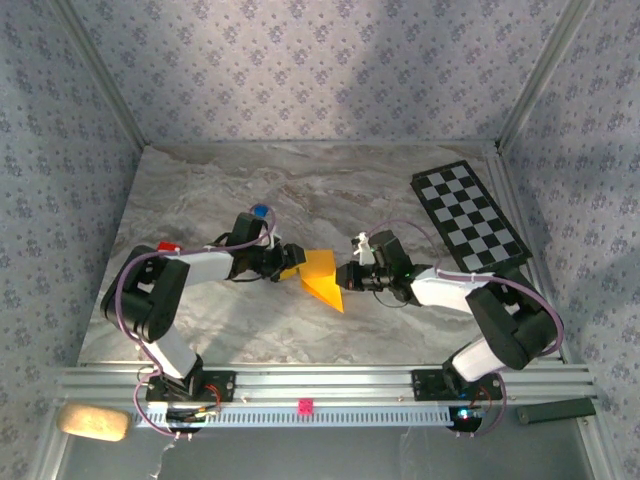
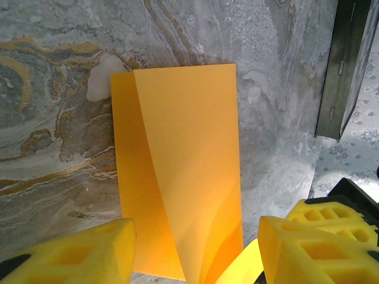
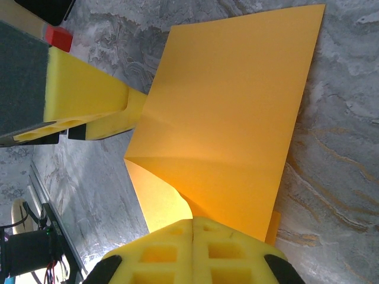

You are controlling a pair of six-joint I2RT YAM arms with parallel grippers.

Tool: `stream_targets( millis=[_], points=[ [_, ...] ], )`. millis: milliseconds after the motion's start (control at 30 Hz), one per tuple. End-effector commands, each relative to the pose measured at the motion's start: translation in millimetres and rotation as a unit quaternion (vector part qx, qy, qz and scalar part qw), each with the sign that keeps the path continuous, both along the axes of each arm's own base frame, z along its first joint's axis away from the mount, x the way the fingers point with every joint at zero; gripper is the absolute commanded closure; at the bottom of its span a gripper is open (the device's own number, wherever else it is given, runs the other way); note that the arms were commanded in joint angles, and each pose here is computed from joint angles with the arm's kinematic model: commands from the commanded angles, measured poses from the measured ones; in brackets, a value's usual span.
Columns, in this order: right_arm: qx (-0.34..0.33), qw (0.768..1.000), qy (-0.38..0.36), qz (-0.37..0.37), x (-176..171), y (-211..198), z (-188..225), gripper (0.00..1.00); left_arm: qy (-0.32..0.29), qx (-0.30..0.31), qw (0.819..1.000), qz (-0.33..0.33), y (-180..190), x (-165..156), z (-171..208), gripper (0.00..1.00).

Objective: Fold a paper plane with a square sheet of paper (pick it up from the middle)
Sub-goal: Fourth fold the wing at the center of the table.

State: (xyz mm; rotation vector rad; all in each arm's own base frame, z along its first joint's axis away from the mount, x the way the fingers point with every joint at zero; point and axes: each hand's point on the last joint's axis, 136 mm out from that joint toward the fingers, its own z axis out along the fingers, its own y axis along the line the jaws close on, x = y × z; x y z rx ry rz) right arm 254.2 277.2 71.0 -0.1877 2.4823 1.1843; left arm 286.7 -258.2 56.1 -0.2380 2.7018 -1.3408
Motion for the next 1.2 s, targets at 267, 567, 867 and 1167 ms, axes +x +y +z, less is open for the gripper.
stream_targets(
  millis=[267,567,867,1167],
  points=[
    [0.012,1.000,-0.002,-0.002,-2,-2,2,0.95,0.004,-0.029,1.000,-0.010,-15,8,6,0.54],
    [0.008,1.000,0.004,-0.003,-3,-3,-1,0.94,-0.002,-0.041,0.999,0.005,-17,15,8,0.76],
    [0.005,1.000,0.006,-0.006,-4,-5,-2,0.95,0.001,-0.049,0.999,0.008,-18,14,6,0.80],
    [0.006,1.000,0.002,-0.004,-2,-4,2,0.95,0.009,-0.051,0.999,0.009,-19,14,0,0.85]
  ],
)
